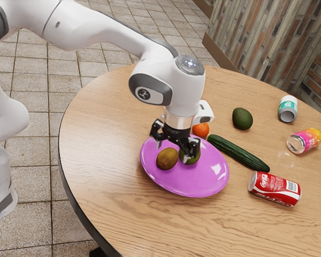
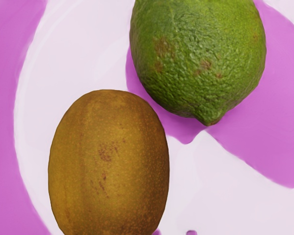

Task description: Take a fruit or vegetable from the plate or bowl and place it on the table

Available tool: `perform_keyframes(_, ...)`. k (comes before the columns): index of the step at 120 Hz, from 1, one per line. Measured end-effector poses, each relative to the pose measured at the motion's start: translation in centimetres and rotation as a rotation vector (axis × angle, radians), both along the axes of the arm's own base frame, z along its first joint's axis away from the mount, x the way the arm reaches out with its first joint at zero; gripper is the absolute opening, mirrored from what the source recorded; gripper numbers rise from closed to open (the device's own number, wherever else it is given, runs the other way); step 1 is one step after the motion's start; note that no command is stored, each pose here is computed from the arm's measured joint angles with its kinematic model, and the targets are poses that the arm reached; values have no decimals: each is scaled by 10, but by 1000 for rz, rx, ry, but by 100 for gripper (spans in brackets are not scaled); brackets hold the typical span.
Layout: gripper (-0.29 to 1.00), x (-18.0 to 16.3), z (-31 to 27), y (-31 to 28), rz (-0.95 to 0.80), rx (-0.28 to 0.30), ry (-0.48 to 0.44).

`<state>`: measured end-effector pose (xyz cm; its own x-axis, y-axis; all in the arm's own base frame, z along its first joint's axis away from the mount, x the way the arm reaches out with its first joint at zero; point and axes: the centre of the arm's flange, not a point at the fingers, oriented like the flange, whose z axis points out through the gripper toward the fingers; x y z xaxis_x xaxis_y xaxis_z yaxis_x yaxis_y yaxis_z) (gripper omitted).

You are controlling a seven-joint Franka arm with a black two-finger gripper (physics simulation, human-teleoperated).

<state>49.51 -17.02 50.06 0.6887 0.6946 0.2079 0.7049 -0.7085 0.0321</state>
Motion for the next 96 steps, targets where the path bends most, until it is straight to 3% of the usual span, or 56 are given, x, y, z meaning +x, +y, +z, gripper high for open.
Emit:
perform_keyframes(34,70,-4,-24,10,-127,56,3)
perform_keyframes(96,70,3,-46,26,-230,84,10)
